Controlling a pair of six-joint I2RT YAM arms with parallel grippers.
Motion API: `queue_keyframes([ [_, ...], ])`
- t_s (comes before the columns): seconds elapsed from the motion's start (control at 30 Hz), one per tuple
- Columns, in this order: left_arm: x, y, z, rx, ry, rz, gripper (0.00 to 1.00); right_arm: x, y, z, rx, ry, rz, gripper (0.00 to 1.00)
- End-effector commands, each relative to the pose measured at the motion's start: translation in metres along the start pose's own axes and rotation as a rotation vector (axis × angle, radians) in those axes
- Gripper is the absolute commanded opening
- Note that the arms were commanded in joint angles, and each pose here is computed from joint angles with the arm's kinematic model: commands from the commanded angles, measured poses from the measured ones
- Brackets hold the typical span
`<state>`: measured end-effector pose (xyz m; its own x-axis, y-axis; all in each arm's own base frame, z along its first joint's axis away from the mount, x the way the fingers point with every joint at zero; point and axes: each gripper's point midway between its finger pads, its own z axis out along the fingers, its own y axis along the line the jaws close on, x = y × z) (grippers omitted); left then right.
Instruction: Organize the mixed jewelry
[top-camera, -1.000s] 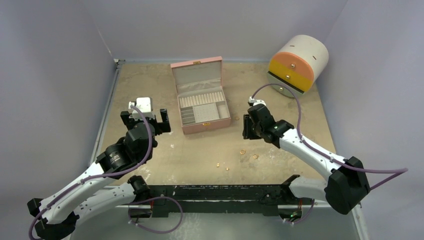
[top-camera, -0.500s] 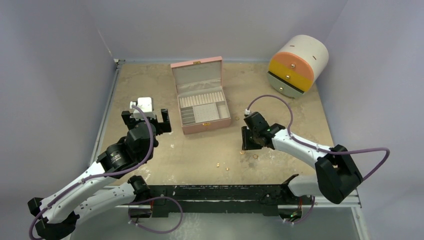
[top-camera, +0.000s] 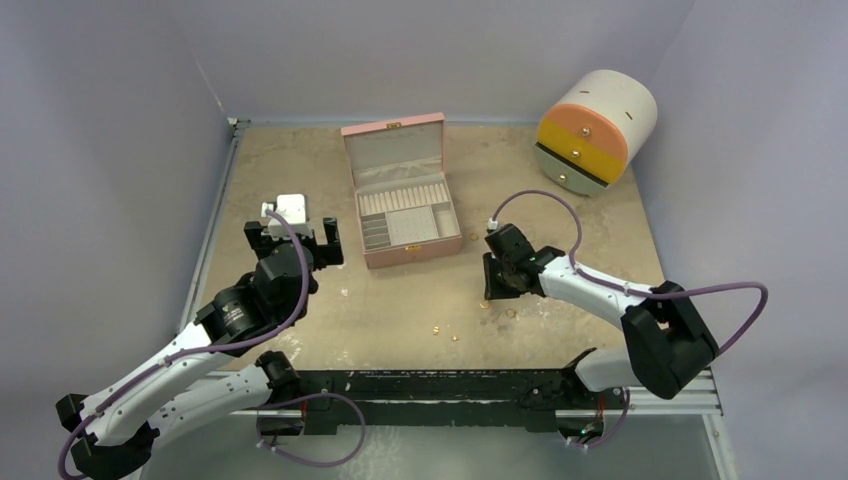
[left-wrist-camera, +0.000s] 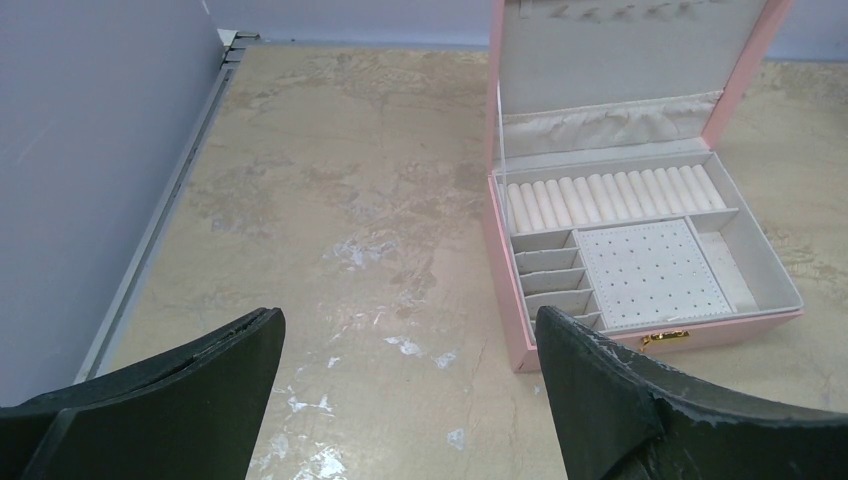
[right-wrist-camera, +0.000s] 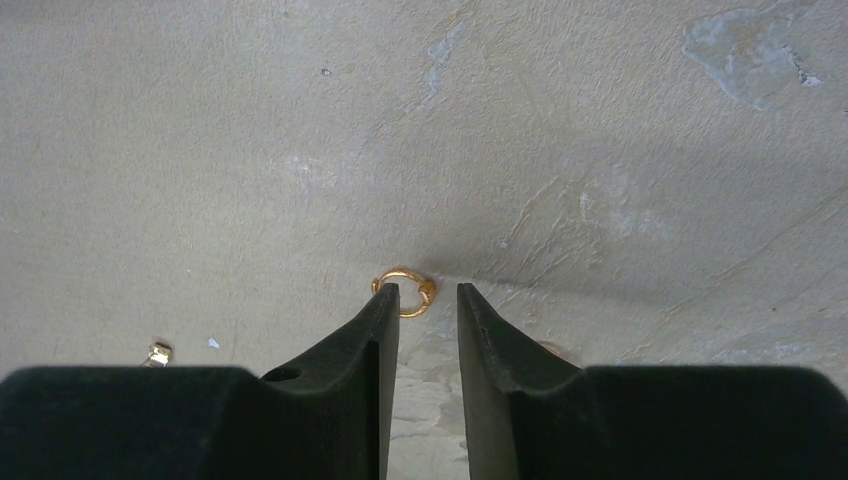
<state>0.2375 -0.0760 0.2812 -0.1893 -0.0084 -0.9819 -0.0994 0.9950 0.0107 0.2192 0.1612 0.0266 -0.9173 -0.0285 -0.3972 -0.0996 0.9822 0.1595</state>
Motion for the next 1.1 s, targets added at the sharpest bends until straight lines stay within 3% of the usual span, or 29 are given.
queue_keyframes([
  [0.0, -0.004, -0.002, 0.000, 0.009, -0.016, -0.017, 0.97, 0.000, -0.003, 0.002, 0.010, -0.011, 0.013, 0.30],
  [0.57, -0.004, -0.002, -0.001, 0.014, -0.017, -0.021, 0.97, 0.010, 0.001, 0.012, -0.013, 0.045, -0.009, 0.26],
  [1.07, -0.005, -0.004, -0.001, 0.019, -0.017, -0.020, 0.97, 0.014, -0.002, 0.006, -0.001, 0.051, -0.023, 0.15],
])
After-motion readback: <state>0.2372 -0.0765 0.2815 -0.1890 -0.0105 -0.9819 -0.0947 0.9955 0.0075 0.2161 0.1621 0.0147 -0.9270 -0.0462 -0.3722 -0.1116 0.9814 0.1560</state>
